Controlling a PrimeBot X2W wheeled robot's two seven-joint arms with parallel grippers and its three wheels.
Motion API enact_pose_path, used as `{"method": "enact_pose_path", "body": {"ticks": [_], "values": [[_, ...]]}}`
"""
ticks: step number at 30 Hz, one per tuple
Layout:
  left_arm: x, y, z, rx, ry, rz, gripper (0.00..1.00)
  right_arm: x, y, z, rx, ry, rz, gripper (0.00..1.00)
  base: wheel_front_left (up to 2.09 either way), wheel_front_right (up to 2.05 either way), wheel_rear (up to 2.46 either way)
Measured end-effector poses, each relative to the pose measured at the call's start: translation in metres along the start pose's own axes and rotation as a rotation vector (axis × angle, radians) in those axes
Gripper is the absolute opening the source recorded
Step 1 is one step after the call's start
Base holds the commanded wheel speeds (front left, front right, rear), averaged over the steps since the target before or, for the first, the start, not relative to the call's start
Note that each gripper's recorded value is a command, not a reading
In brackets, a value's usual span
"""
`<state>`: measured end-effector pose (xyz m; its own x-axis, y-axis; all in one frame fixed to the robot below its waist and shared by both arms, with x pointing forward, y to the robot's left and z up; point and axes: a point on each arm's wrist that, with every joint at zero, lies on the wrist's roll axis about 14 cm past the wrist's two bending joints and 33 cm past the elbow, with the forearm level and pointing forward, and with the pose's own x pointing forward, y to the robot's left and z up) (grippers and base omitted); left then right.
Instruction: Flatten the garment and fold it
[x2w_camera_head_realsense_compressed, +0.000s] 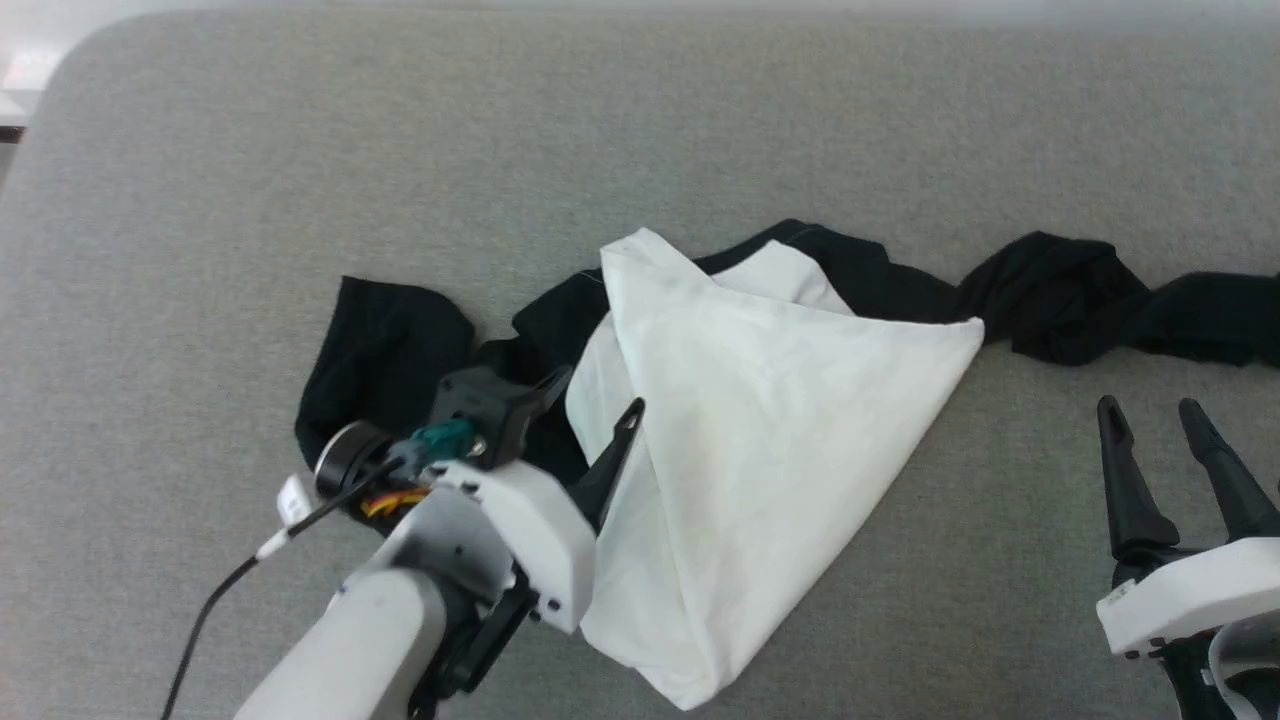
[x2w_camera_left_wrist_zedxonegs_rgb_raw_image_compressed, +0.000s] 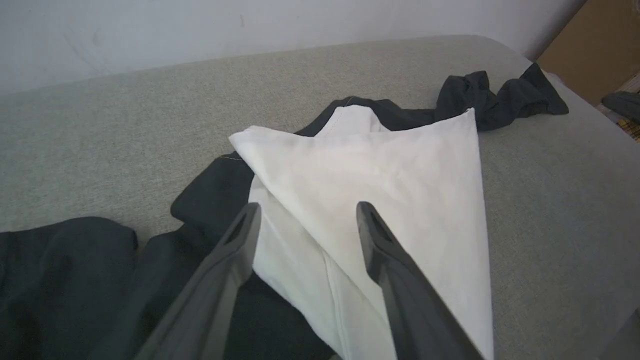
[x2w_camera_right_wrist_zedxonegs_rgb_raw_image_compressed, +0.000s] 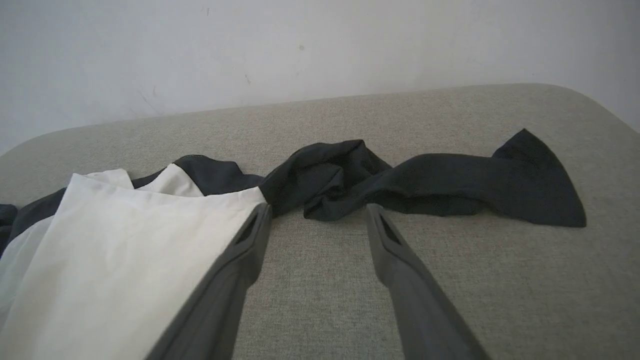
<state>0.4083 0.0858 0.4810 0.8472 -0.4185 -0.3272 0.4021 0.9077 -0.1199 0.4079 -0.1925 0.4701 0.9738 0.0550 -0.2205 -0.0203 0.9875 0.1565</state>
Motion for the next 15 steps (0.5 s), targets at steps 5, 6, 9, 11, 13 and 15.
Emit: {"method": "enact_pose_path", "body": {"ticks": [5, 6, 9, 11, 13, 15], "values": [[0.031, -0.004, -0.013, 0.031, 0.108, -0.027, 1.00, 0.001, -0.011, -0.009, 0.008, 0.023, -0.032, 1.00, 0.00, 0.00, 0.00], [0.036, -0.004, -0.019, 0.035, 0.139, -0.028, 1.00, 0.001, -0.013, -0.011, 0.011, 0.030, -0.039, 1.00, 0.00, 0.00, 0.00], [0.050, -0.001, -0.040, 0.045, 0.230, -0.024, 1.00, 0.003, -0.020, -0.015, 0.019, 0.039, -0.057, 1.00, 0.00, 0.00, 0.00], [0.058, -0.002, -0.049, 0.043, 0.267, -0.032, 1.00, 0.003, -0.024, -0.018, 0.022, 0.043, -0.070, 1.00, 0.00, 0.00, 0.00], [0.065, -0.003, -0.059, 0.040, 0.302, -0.037, 1.00, 0.003, -0.029, -0.023, 0.022, 0.056, -0.085, 1.00, 0.00, 0.00, 0.00], [0.071, -0.004, -0.065, 0.034, 0.321, -0.038, 0.49, 0.003, -0.032, -0.025, 0.022, 0.060, -0.096, 1.00, 0.00, 0.00, 0.00]]}}
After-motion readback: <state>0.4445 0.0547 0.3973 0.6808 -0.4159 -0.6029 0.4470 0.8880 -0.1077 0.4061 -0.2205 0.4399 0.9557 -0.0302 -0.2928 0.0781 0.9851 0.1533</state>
